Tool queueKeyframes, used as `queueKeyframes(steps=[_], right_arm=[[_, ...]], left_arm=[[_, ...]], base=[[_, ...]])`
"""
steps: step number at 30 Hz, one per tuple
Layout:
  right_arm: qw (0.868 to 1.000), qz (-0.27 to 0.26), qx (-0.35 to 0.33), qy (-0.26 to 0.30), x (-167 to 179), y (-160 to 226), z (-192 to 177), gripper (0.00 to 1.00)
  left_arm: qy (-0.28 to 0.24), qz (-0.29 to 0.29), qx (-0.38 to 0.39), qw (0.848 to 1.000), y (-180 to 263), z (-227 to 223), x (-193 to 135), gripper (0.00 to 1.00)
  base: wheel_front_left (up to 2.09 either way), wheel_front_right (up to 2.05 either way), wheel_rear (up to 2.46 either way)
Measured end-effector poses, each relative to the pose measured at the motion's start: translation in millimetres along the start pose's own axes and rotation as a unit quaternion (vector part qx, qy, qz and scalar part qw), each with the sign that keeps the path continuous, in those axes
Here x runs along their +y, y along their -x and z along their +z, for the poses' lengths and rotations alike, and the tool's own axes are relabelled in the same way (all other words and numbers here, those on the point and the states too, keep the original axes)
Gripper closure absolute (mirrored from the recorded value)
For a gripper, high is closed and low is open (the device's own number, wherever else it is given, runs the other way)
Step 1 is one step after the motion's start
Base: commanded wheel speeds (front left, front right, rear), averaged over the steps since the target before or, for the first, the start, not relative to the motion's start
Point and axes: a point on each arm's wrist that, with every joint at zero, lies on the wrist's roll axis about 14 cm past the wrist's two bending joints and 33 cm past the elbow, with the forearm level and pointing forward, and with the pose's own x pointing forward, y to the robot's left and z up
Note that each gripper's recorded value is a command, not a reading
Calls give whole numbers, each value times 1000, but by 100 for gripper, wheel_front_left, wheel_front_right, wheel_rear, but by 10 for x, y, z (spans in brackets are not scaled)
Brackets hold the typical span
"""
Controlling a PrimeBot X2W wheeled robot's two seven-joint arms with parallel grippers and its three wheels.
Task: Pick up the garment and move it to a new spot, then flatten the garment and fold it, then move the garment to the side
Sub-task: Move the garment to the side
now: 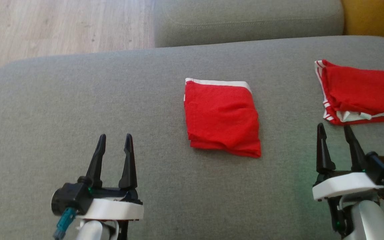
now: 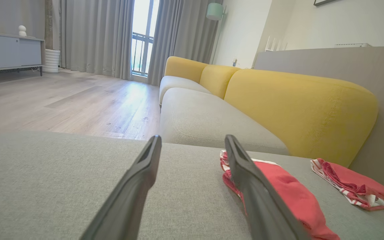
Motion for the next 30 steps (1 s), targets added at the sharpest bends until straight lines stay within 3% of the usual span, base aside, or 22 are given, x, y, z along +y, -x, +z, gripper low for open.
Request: queueKeyframes(steps=[10,16,22,27,30], right_arm=[[999,23,30,5,157,-423,-57,0],[994,42,96,-10,324,-696,-331,0],[975,70,201,-63,616,-814,-809,0],[954,98,272,-77,870,-743,-1156,0],[950,107,285,-71,934,-759,-1217,0]], left_arm=[[-2,15,9,1000,-72,-63,122,0],[7,33,14,999,-81,-90,251,0],[3,42,17,999,-90,-107,315,0],[7,60,32,998,-20,-190,406,0],[6,66,34,997,-1,-198,437,0]], base=[[0,0,0],[0,0,0],[0,0,0],[0,0,0],[0,0,0]])
